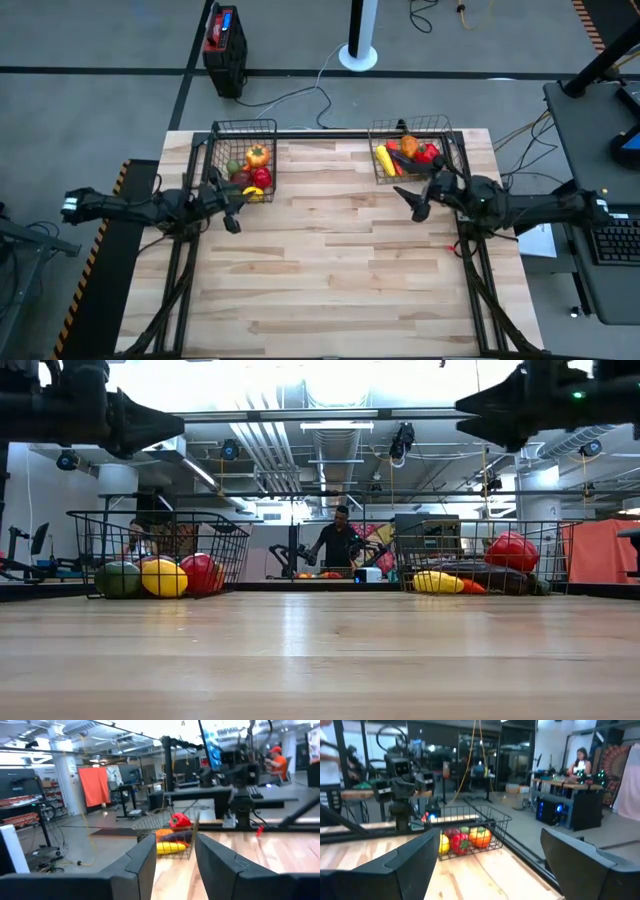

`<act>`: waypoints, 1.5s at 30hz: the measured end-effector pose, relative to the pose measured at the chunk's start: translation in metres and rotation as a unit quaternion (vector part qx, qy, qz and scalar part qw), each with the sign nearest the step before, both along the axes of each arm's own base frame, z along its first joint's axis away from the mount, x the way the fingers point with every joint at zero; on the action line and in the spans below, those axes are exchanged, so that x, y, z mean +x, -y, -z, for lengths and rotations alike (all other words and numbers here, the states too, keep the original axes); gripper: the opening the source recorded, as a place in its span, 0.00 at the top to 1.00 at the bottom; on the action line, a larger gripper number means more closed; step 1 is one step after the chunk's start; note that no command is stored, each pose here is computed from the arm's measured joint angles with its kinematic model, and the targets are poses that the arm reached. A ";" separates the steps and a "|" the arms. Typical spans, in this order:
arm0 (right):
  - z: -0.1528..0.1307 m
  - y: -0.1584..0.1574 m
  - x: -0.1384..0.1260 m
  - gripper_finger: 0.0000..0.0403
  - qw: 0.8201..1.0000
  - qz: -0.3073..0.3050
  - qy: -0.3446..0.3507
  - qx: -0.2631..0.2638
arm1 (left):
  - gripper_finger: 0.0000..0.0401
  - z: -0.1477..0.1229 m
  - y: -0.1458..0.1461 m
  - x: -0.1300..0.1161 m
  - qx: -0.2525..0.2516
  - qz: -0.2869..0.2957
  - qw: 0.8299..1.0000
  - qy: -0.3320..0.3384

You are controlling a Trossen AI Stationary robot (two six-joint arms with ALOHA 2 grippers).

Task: Sort produce into baskets
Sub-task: Return to Home Position

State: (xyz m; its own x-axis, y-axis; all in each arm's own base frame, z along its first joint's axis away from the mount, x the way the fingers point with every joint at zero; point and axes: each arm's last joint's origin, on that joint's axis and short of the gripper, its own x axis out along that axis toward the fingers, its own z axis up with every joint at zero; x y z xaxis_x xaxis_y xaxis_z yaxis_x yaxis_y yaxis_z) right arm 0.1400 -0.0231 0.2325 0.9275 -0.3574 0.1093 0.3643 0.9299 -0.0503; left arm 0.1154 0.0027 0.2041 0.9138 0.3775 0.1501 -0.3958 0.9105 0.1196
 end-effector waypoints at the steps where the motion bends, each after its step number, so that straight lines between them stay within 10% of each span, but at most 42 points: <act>1: 0.001 -0.001 -0.006 0.17 1.000 0.000 0.013 -0.001 | 0.71 -0.001 -0.001 -0.002 0.000 -0.003 1.000 0.006; 14: 0.018 -0.006 -0.055 0.17 0.997 0.000 0.079 -0.006 | 0.71 -0.021 -0.003 -0.035 0.009 0.016 0.999 0.033; 25: 0.046 -0.007 -0.044 0.22 0.998 -0.040 0.044 -0.004 | 0.71 0.027 0.000 -0.019 -0.030 0.053 0.998 -0.016; 45: 0.048 -0.007 -0.043 0.26 0.998 -0.040 0.040 0.021 | 0.71 0.030 -0.003 -0.018 -0.056 -0.007 0.998 -0.037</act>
State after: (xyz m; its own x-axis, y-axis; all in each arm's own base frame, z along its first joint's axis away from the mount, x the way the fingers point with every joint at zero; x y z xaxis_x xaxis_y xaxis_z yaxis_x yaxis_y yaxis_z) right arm 0.0973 -0.0162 0.1842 0.9421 -0.2890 0.1702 0.2907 0.9567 0.0153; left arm 0.0974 0.0056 0.1741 0.9154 0.4005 0.0394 -0.4021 0.9144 0.0471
